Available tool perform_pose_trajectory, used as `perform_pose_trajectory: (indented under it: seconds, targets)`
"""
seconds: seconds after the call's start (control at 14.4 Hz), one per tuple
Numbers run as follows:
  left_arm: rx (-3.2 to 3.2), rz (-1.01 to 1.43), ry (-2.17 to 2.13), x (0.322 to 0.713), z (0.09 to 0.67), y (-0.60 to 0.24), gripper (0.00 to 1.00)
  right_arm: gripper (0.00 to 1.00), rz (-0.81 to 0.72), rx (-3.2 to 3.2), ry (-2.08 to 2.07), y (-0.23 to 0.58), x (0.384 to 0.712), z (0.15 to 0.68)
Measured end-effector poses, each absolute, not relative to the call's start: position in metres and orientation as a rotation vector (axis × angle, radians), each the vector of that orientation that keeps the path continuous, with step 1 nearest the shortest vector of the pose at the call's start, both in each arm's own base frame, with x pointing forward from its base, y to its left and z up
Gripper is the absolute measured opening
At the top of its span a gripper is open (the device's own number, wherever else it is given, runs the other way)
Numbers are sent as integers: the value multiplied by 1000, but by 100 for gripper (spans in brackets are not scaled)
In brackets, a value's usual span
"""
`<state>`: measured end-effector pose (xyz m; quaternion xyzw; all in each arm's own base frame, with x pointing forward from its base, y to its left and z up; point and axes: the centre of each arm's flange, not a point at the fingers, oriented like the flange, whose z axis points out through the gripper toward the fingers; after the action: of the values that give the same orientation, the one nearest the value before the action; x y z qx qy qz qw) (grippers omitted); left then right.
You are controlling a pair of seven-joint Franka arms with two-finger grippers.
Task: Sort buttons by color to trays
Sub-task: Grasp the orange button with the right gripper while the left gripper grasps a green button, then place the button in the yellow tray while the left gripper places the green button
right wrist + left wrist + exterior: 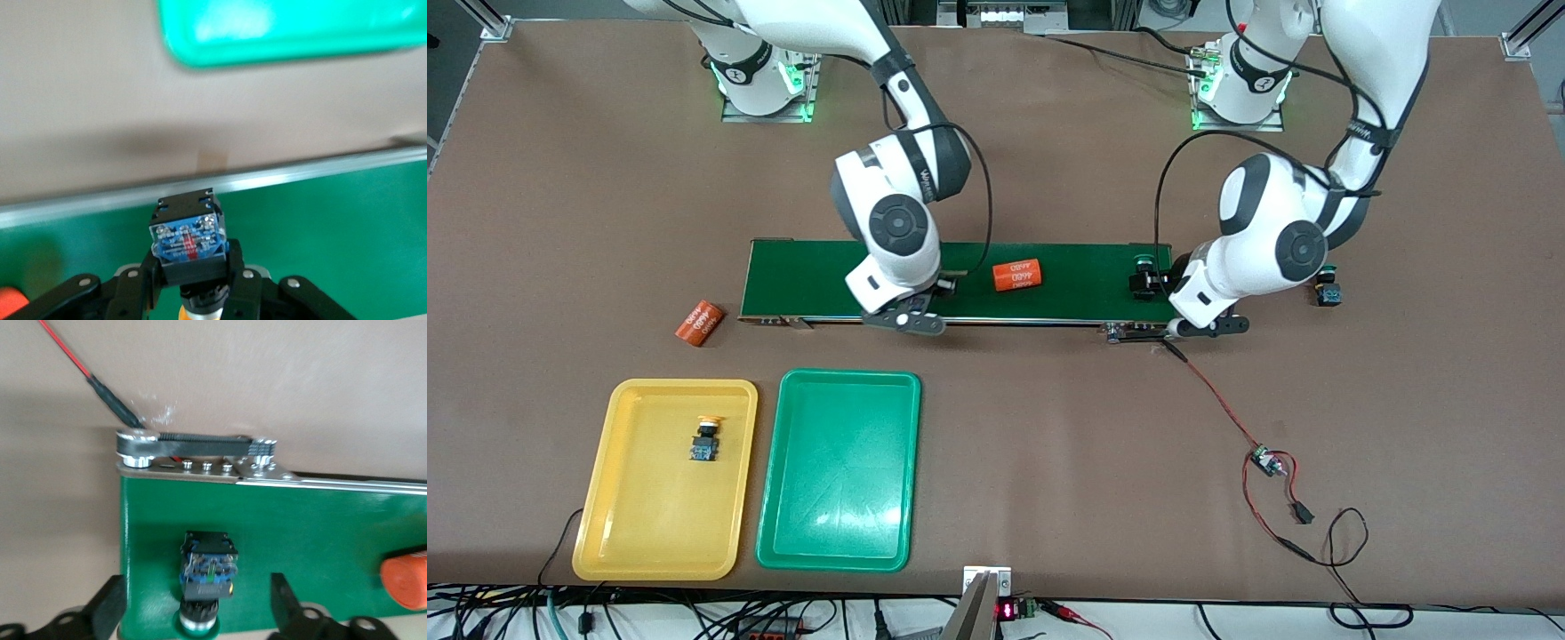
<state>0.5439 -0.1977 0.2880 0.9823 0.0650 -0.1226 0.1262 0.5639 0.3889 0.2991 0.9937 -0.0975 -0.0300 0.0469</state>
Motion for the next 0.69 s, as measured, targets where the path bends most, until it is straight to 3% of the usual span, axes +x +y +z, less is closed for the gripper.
perform_pose_trajectory:
  seconds: [0.28,0.69]
  targets:
    - [2886,-321,235,568,341,-155,100,41,29,2979,-503,279,634,338]
    - [3184,-294,57,576,326,-97,100,41,-12,2948,-396,93,701,308]
